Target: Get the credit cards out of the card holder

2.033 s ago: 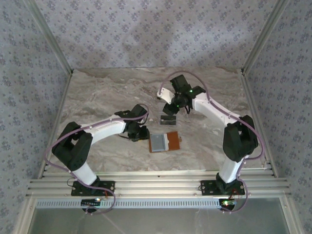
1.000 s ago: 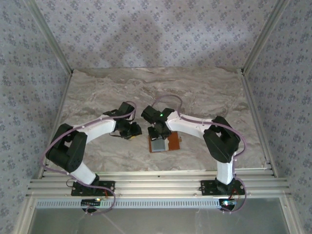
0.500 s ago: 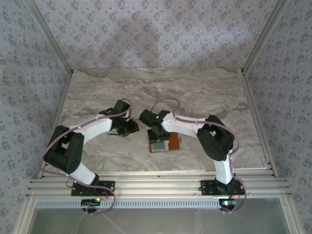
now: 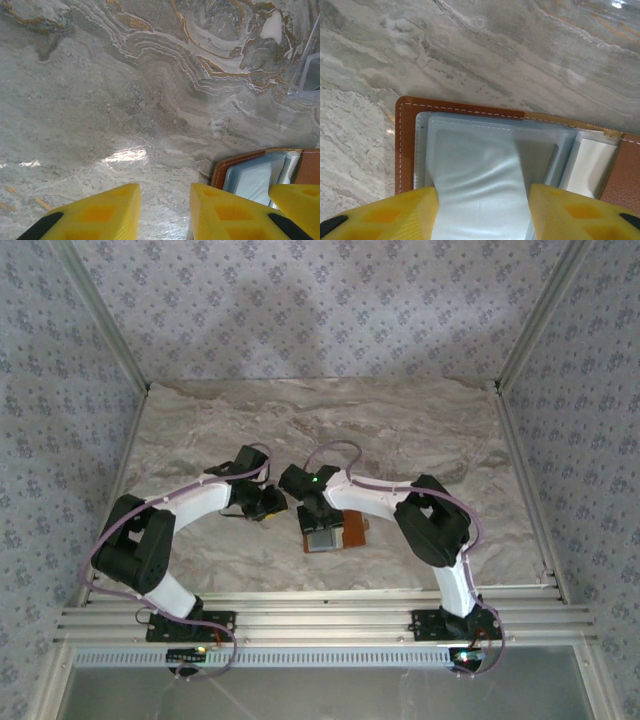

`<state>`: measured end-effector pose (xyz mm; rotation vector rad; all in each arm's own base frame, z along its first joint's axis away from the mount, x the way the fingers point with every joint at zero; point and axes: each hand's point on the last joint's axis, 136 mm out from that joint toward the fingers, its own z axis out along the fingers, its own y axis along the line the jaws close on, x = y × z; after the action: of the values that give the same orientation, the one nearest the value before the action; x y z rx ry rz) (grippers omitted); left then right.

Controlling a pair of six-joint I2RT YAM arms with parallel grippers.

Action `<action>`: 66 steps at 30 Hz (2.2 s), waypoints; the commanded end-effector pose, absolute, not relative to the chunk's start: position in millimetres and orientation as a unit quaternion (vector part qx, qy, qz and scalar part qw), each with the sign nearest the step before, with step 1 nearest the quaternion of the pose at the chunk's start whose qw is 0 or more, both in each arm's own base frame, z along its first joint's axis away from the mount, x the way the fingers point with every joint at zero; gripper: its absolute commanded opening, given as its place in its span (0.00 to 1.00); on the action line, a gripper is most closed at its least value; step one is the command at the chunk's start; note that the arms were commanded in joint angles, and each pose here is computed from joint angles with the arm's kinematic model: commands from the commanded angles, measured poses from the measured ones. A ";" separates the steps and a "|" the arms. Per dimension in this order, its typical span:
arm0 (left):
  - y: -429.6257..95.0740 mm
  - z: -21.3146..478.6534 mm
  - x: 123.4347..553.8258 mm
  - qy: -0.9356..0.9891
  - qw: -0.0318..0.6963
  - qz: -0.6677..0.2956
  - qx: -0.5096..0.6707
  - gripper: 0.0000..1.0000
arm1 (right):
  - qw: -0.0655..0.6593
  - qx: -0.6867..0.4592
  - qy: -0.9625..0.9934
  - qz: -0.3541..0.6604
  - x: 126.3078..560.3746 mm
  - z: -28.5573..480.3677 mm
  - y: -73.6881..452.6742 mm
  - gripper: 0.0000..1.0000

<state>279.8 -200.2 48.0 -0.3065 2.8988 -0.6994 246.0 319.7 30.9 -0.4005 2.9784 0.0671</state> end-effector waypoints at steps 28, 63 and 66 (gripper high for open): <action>-250.3 58.1 263.6 0.956 0.036 -0.286 -0.052 0.30 | 0.090 -0.112 0.983 0.112 242.8 65.3 338.3 0.07; -249.0 42.5 247.2 0.969 0.009 -0.246 -0.031 0.25 | 0.159 -0.078 0.979 0.100 247.8 125.6 296.6 0.40; -246.1 41.3 245.4 0.970 0.011 -0.241 -0.032 0.24 | 0.146 -0.091 0.966 0.194 240.8 132.1 331.2 0.40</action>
<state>246.4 -253.4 34.5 -0.1103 3.0275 -0.7950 246.3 290.1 111.4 -0.2488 2.8232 0.2264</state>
